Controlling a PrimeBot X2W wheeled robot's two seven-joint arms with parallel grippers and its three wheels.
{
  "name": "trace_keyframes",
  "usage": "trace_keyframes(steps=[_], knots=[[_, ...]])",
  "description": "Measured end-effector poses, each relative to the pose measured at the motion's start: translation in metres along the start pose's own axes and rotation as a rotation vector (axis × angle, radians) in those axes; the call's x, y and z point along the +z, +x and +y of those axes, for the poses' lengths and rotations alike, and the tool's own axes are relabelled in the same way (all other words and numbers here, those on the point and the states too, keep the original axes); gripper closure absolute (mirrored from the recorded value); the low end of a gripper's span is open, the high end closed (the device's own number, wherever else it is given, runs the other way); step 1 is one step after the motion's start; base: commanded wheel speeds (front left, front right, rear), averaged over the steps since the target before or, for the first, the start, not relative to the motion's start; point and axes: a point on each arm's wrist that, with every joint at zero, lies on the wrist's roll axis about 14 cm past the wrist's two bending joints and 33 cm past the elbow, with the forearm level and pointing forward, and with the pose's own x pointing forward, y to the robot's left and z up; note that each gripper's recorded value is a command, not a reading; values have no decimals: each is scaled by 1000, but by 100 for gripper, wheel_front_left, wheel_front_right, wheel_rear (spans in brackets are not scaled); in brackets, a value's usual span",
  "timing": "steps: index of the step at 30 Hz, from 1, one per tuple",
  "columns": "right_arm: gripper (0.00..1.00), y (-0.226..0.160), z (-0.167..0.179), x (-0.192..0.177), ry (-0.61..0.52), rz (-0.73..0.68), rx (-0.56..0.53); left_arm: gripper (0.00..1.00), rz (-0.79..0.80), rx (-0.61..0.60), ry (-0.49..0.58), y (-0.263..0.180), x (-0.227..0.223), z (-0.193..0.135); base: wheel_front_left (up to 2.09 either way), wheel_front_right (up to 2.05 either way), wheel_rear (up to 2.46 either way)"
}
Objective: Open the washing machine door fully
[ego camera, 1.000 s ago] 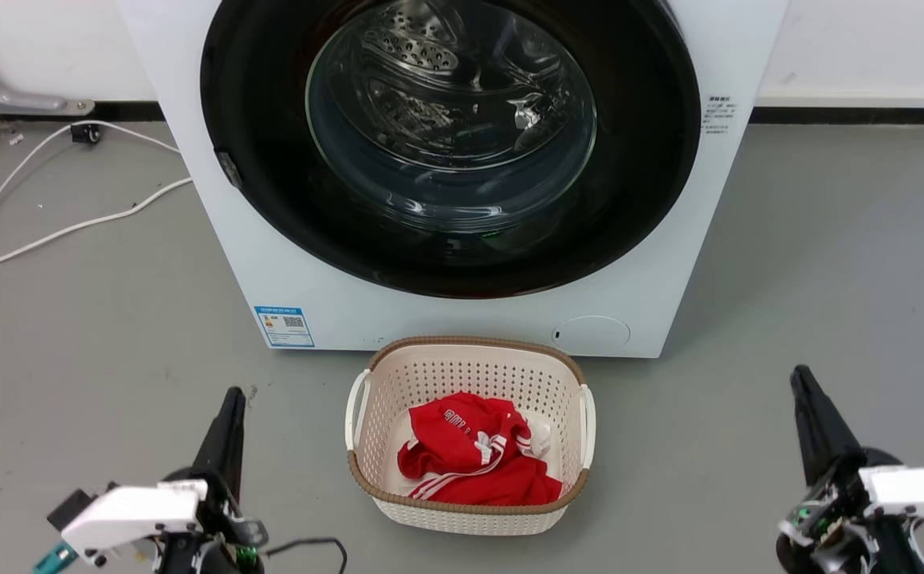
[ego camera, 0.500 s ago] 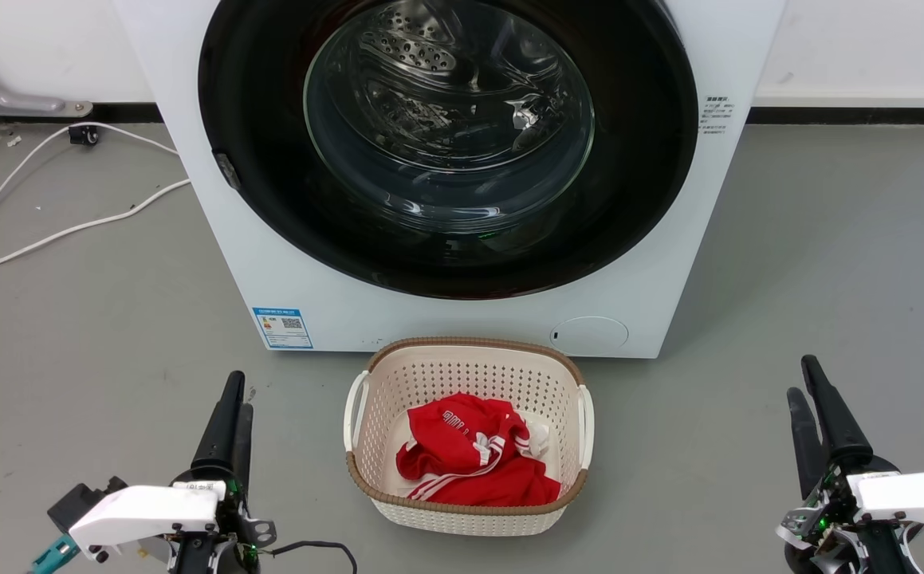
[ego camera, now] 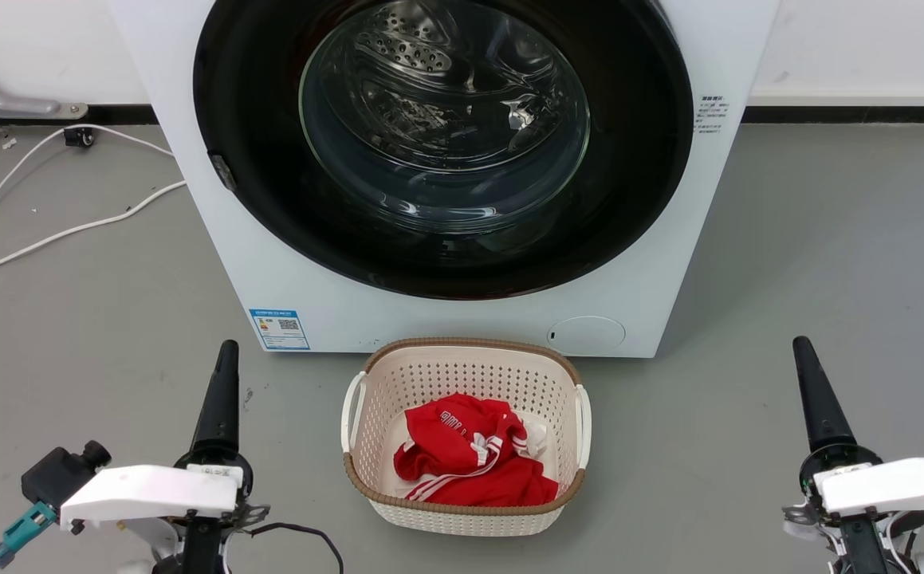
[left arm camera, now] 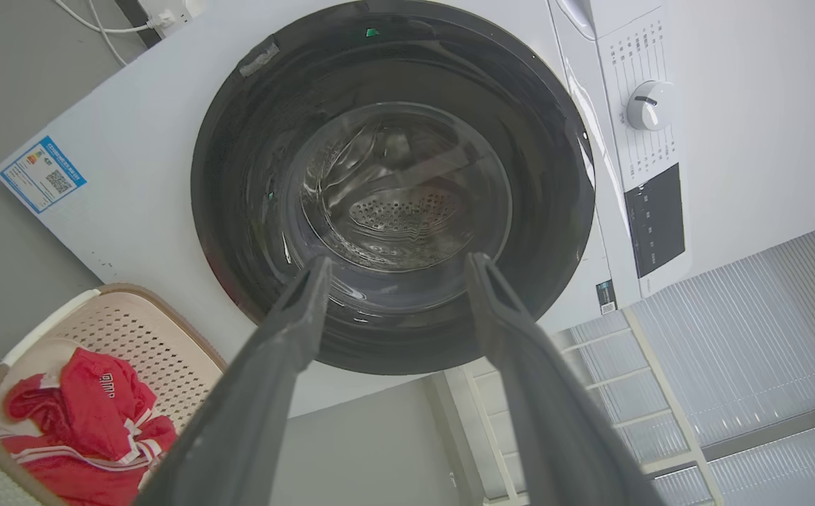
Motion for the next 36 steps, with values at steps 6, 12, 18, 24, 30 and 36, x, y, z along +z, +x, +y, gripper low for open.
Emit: trace_keyframes(steps=[6,12,18,24,30,36], knots=[[0,-2,4,-2,-156,2,17,0,2,-29,136,1,-3,-9,0,0,0],[0,-4,9,-4,-293,6,35,0,9,-34,246,0,-8,-12,0,0,0],[0,-6,9,-6,-400,7,42,0,11,-42,360,0,-11,-15,0,0,0],[0,-9,9,-8,-491,15,46,0,14,-49,463,-1,-15,-16,0,0,0],[0,-10,13,-8,-576,15,62,0,13,-53,551,-3,-17,-16,0,0,0],[0,-12,15,-9,-656,16,76,0,13,-61,640,-5,-20,-17,0,0,0]])
